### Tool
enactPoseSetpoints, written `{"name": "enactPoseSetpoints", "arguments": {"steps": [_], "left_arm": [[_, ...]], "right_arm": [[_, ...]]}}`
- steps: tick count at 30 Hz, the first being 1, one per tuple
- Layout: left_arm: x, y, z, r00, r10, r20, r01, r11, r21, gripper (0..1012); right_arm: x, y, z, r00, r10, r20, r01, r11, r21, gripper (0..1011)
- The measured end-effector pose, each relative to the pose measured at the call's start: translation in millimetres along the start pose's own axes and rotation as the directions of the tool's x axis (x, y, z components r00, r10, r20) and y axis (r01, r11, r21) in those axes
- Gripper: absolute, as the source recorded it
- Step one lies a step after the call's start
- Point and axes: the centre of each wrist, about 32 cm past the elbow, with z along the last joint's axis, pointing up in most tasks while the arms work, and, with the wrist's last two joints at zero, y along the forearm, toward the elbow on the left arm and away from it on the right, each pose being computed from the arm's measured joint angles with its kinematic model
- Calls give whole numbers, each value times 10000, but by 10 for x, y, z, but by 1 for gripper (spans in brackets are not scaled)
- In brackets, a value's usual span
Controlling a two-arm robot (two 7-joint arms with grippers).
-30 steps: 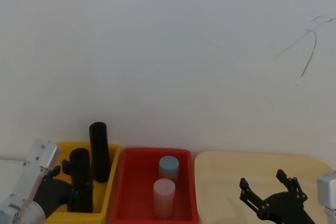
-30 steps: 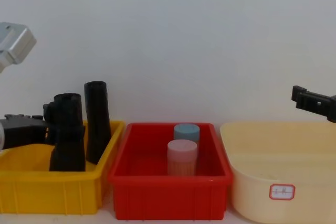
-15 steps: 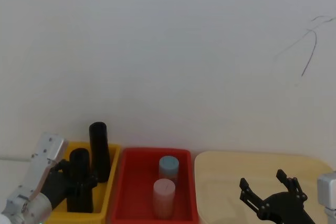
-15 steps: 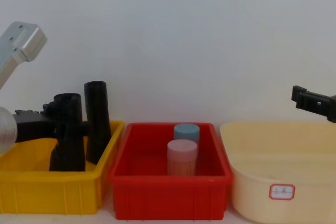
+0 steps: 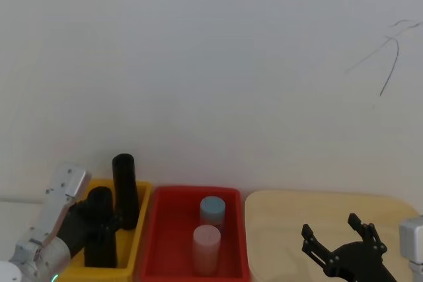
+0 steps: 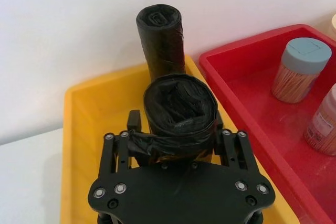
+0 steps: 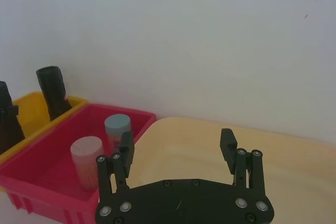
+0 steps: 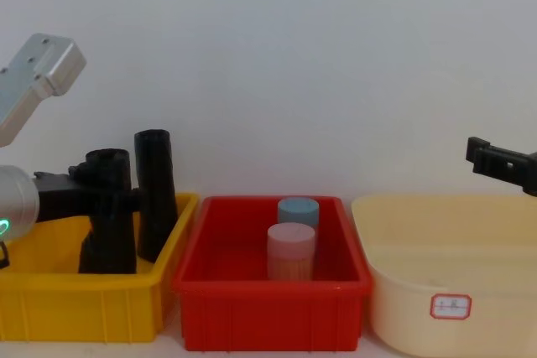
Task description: Pick up the garbage bag with the one hand and transfer it to the other hand.
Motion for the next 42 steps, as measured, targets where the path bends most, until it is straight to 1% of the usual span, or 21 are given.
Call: {"name": "enactPoseSetpoints", "arguments": {"steps": [2, 4, 5, 7, 8, 17, 25, 30, 35, 39, 42], "left_arm": [[-1, -9, 4, 10000, -4, 3, 4, 10000, -3, 700], [0, -13, 7, 10000, -3, 9, 3, 10000, -4, 661], [0, -17, 7, 10000, -3, 11, 3, 10000, 0, 602], [-1, -22, 9, 10000, -5, 13, 5, 10000, 0, 564], [-1, -24, 9, 10000, -5, 13, 5, 10000, 1, 511], [0, -36, 13, 10000, -7, 23, 6, 10000, 5, 440], [0, -40, 15, 10000, -21, 30, 21, 10000, 5, 402], [2, -35, 17, 9999, -114, 53, 114, 9999, -34, 393], [6, -22, 52, 9994, -327, 114, 329, 9992, -224, 393], [11, -14, 103, 9988, -469, 161, 475, 9980, -422, 393], [21, -11, 167, 9983, -555, 197, 567, 9963, -641, 393]], "right_arm": [[0, 0, 0, 10000, 0, 0, 0, 10000, 0, 1000], [0, 0, 0, 10000, 0, -1, 0, 10000, -1, 1000], [0, 0, 0, 10000, 0, 0, 0, 10000, 0, 1000], [0, 0, 0, 10000, 0, 0, 0, 10000, 0, 1000], [0, 0, 0, 10000, 0, -1, 0, 10000, 0, 1000], [0, 0, 0, 10000, 0, -1, 0, 10000, 0, 1000], [0, 0, 0, 10000, 0, -1, 0, 10000, 0, 1000], [0, 0, 0, 10000, 0, -1, 0, 10000, 0, 1000], [0, 0, 0, 10000, 0, -1, 0, 10000, 0, 1000], [0, 0, 0, 10000, 0, -1, 0, 10000, 0, 1000], [0, 0, 0, 10000, 0, 0, 0, 10000, 0, 1000]]}}
